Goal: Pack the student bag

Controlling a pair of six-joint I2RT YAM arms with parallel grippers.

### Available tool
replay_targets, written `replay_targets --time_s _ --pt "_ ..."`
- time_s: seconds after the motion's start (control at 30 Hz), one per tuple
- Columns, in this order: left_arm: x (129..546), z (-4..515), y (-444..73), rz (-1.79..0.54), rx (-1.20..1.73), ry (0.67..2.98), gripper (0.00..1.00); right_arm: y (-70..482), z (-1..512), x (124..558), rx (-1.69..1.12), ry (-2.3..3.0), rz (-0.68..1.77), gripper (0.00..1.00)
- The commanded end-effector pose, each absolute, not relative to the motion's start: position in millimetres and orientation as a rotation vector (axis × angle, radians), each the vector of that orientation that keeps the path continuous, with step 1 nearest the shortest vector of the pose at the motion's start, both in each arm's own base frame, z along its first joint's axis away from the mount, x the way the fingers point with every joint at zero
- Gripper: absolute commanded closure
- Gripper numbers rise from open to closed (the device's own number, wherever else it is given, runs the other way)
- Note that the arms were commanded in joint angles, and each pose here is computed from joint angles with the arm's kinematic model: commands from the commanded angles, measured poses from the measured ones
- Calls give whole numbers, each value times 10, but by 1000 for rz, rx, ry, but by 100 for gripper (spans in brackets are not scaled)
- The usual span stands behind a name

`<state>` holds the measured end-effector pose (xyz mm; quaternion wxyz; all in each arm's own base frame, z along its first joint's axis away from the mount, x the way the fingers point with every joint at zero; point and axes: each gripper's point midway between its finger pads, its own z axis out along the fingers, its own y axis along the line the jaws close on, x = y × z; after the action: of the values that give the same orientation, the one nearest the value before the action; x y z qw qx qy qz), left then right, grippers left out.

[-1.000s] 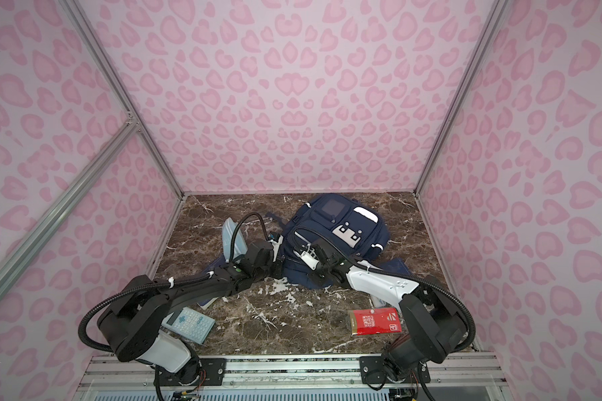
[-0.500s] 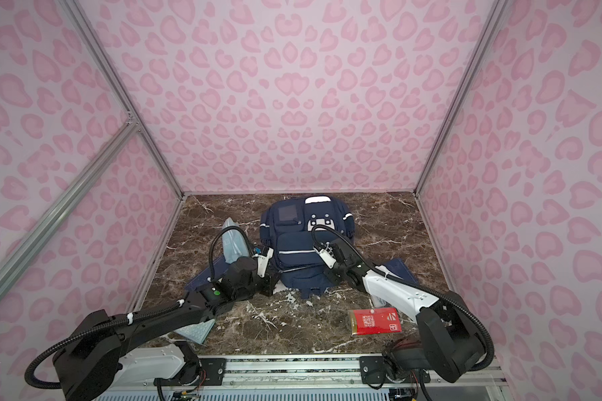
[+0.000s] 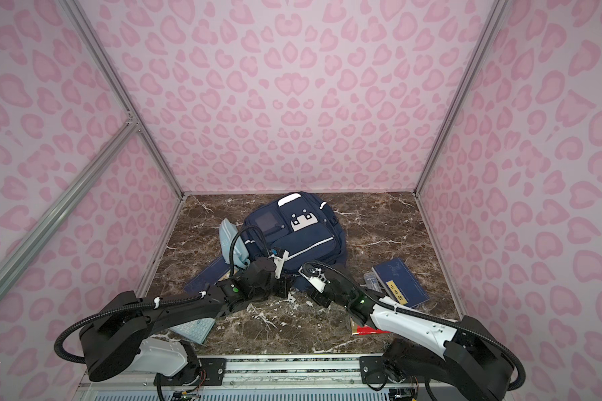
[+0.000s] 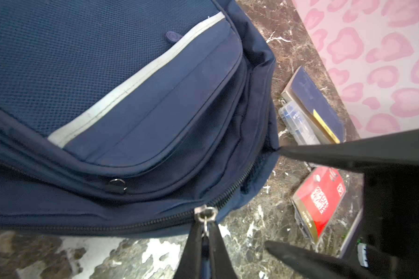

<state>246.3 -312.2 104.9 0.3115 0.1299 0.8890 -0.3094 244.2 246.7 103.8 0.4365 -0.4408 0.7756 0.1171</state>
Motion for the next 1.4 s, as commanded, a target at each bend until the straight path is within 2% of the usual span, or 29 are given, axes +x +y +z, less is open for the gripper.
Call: replay_targets --time_s 0.0,0.13,0.2,0.23,0.3,0.33,0.37,0.4,0.57,0.73,1.03,1.23,1.37 --pt "2484 1279 -3256 -920 326 2284 97 2618 1149 2615 -1056 1885 285 34" --pt "2411 1336 -3292 -980 331 2289 97 2629 1012 2779 -1022 1935 188 33" --pt "2363 1374 -3307 -1034 323 2284 97 2631 978 2820 -1008 1940 172 39" --pt "2348 1402 -3316 -1057 322 2281 97 2640 950 2824 -1022 1944 167 47" --pt "2328 1438 -3305 -1071 327 2284 97 2620 878 2820 -1054 1973 140 76" --pt "2328 1450 -3296 -1066 329 2284 97 2613 864 2812 -1059 1981 141 86" --pt "2328 1452 -3284 -1056 334 2283 97 2615 875 2798 -1065 1978 157 96" --pt "2334 1405 -3230 -1011 332 2307 97 2608 897 2791 -1060 1974 161 100" --pt "2539 1061 -2828 -664 277 2405 97 2483 1081 2771 -992 1967 142 100" --pt "2747 861 -2513 -523 209 2447 97 2316 1162 2699 -1015 1973 75 100" --pt "3293 881 -2037 -265 110 2430 97 2011 1176 2634 -1014 1965 21 100" --pt "3568 850 -2007 -214 115 2423 97 1779 1239 2690 -918 1974 43 100" --pt "3593 837 -2126 -289 119 2423 97 1854 1274 2655 -909 1940 138 100"
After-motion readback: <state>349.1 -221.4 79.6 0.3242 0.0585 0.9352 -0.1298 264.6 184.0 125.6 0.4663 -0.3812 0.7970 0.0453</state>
